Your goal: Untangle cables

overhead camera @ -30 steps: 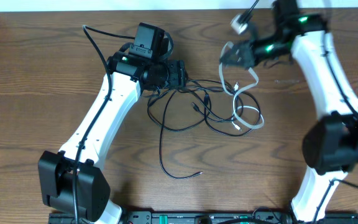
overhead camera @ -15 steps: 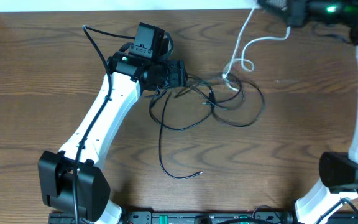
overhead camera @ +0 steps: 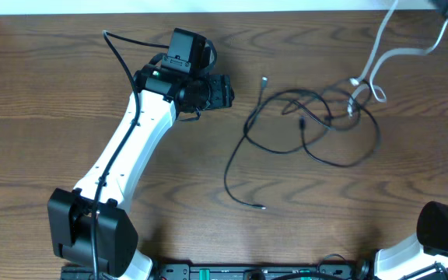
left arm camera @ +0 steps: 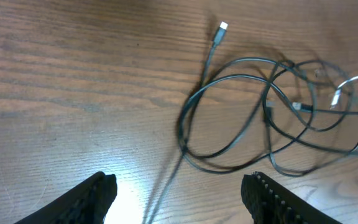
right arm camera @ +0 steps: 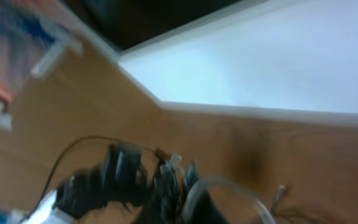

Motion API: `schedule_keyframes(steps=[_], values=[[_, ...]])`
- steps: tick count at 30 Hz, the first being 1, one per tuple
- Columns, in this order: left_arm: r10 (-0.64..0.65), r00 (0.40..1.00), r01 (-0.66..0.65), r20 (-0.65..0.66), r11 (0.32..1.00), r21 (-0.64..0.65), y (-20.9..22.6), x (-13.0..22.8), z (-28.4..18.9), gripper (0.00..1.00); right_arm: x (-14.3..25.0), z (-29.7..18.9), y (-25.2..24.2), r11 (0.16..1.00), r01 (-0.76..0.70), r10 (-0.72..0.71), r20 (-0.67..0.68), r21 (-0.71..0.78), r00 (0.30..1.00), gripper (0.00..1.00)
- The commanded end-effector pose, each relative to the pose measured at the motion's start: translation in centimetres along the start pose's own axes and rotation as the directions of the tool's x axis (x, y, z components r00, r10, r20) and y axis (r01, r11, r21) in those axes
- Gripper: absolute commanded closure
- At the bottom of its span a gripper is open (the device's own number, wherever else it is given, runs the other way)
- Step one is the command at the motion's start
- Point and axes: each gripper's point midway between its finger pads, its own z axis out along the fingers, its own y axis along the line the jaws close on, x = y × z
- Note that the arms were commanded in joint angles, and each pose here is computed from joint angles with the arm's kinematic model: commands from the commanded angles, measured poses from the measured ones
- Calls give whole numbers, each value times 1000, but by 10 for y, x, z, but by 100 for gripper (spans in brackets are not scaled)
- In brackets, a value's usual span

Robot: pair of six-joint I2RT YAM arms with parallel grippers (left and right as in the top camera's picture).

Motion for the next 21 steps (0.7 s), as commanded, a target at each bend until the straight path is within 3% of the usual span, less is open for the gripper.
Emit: schedule_keyframes(steps=[1,7,12,17,21], values=[[15,1000,-15,1,1000,-15,3,-2,3,30,33,18,5,998,65,-65,-112,-5,992,99],[15,1000,-15,-1,1000,-12,3,-2,3,30,99,57,-2,998,40,-23,-342,45,939,99],[15,1000,-15,-1,1000,-12,3,-2,3,30,155,72,-18,989,38,41,-521,140,852,99],[15,1000,-15,1,1000,-14,3,-2,3,30,178,71,-17,988,-9,98,-587,153,804,99],[28,1000,-28,-10,1000,6,-2,1,3,30,179,61,-3,994,-16,75,-591,104,803,99]])
